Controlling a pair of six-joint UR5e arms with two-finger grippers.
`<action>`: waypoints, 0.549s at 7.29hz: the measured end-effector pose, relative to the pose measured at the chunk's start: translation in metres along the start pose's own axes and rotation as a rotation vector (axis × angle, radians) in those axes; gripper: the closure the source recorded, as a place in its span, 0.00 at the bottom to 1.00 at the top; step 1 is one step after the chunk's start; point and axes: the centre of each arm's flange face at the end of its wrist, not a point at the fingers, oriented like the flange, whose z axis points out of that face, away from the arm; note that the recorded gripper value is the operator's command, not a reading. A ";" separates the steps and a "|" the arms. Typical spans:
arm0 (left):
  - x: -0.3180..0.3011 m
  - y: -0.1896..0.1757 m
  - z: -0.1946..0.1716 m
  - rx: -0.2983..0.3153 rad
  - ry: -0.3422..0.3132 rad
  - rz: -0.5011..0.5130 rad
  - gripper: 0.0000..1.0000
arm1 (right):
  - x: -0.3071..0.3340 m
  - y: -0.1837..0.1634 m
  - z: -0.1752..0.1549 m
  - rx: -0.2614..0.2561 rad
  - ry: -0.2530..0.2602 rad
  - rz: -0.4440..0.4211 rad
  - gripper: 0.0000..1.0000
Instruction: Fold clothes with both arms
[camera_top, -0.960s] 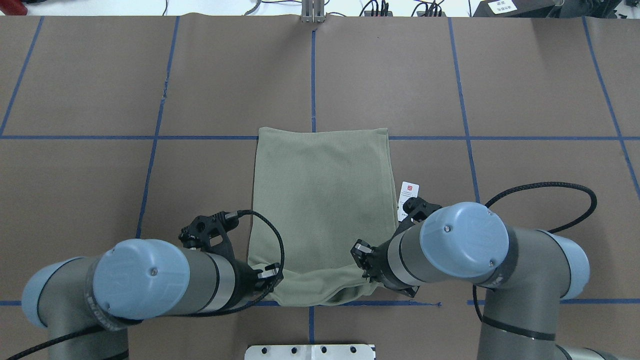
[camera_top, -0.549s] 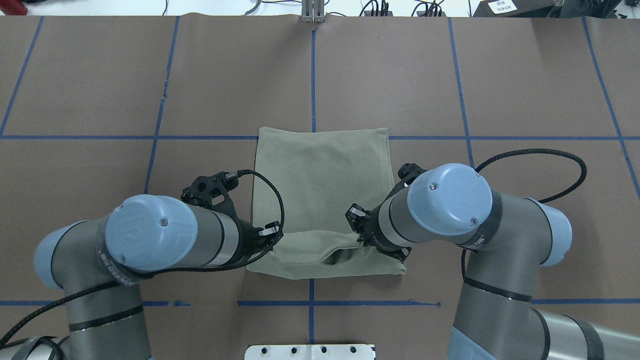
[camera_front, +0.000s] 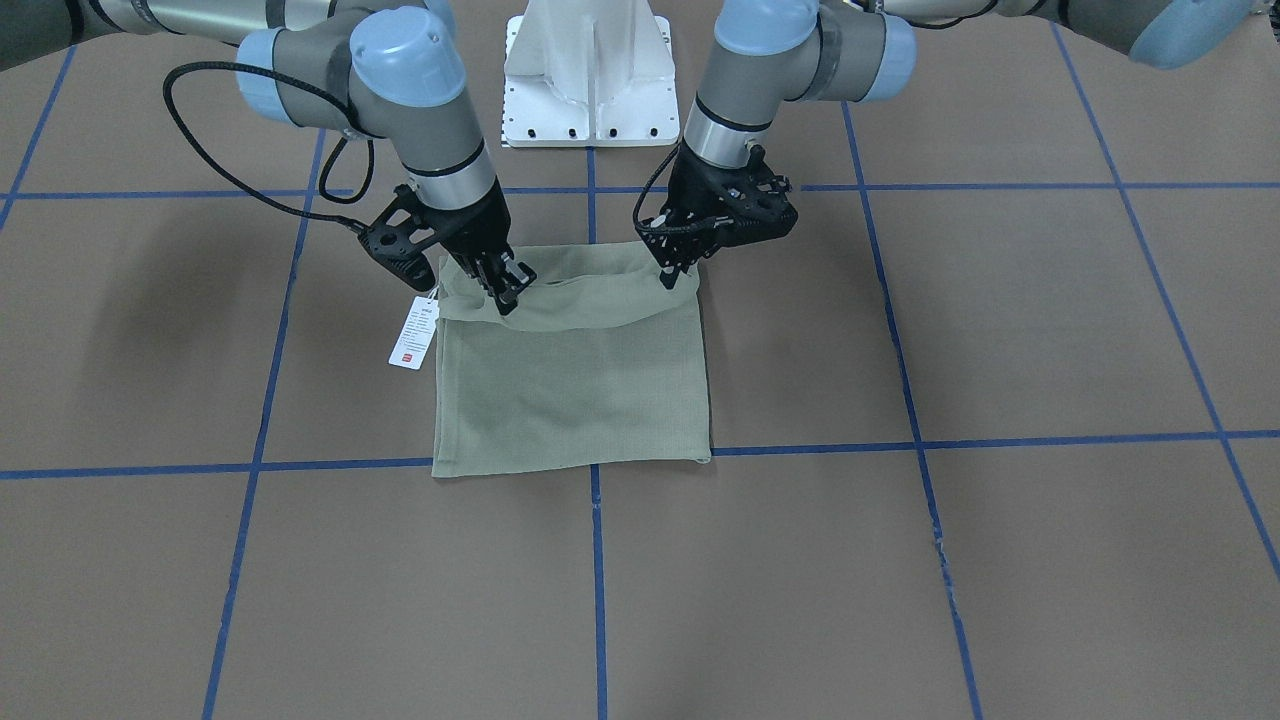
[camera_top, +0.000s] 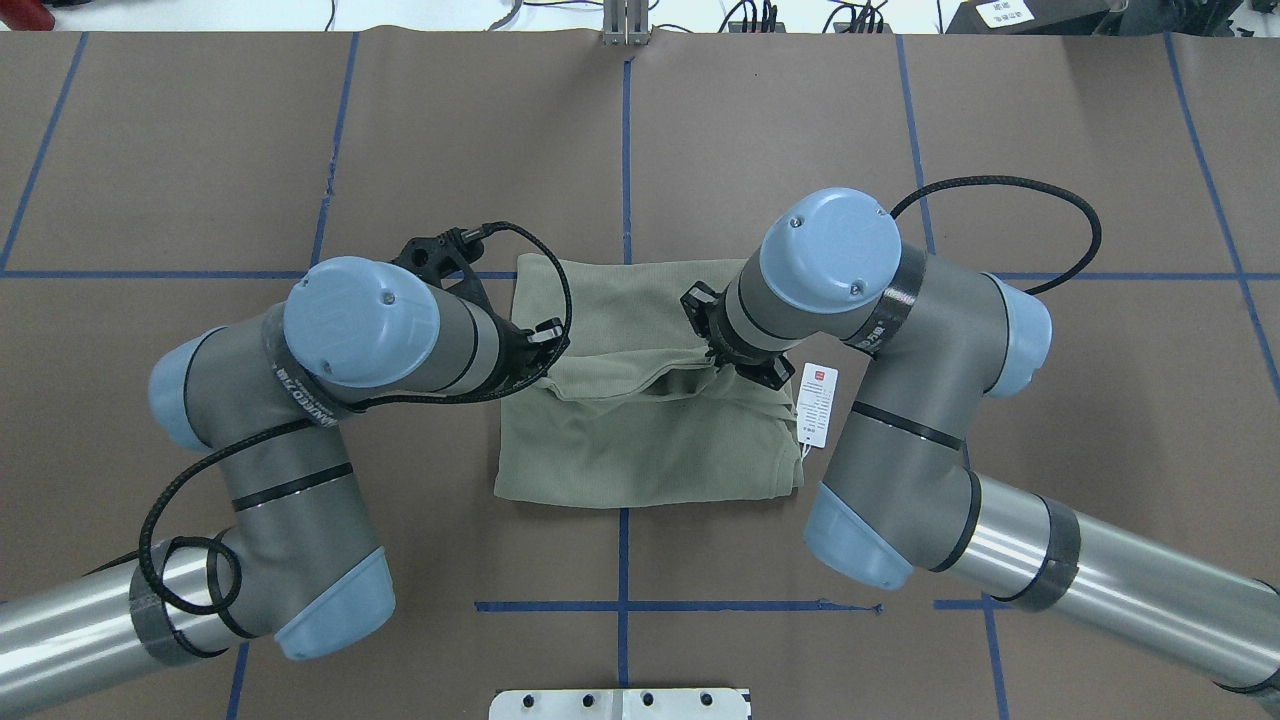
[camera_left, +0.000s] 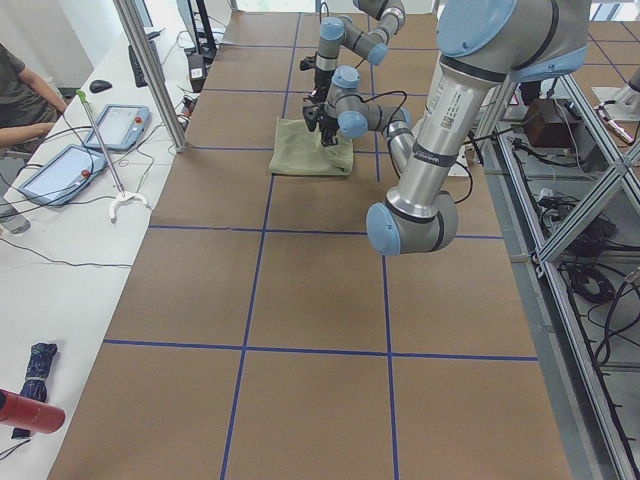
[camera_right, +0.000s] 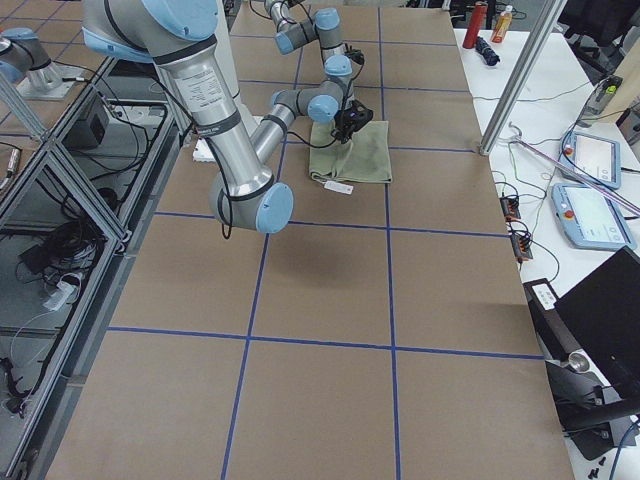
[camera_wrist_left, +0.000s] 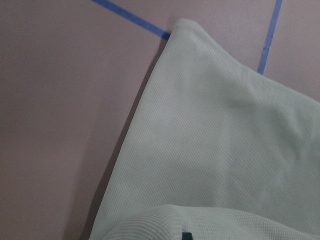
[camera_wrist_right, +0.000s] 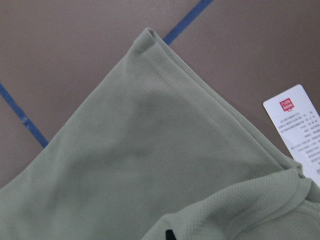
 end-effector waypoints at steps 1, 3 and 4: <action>0.015 -0.028 0.015 0.035 0.000 -0.012 0.00 | -0.023 -0.017 0.017 0.020 0.000 0.003 0.00; 0.028 -0.116 0.042 0.129 -0.033 0.004 0.00 | -0.059 -0.061 0.033 0.061 0.009 -0.028 0.00; 0.021 -0.159 0.046 0.164 -0.065 0.038 0.00 | -0.065 -0.085 0.033 0.051 0.020 -0.048 0.00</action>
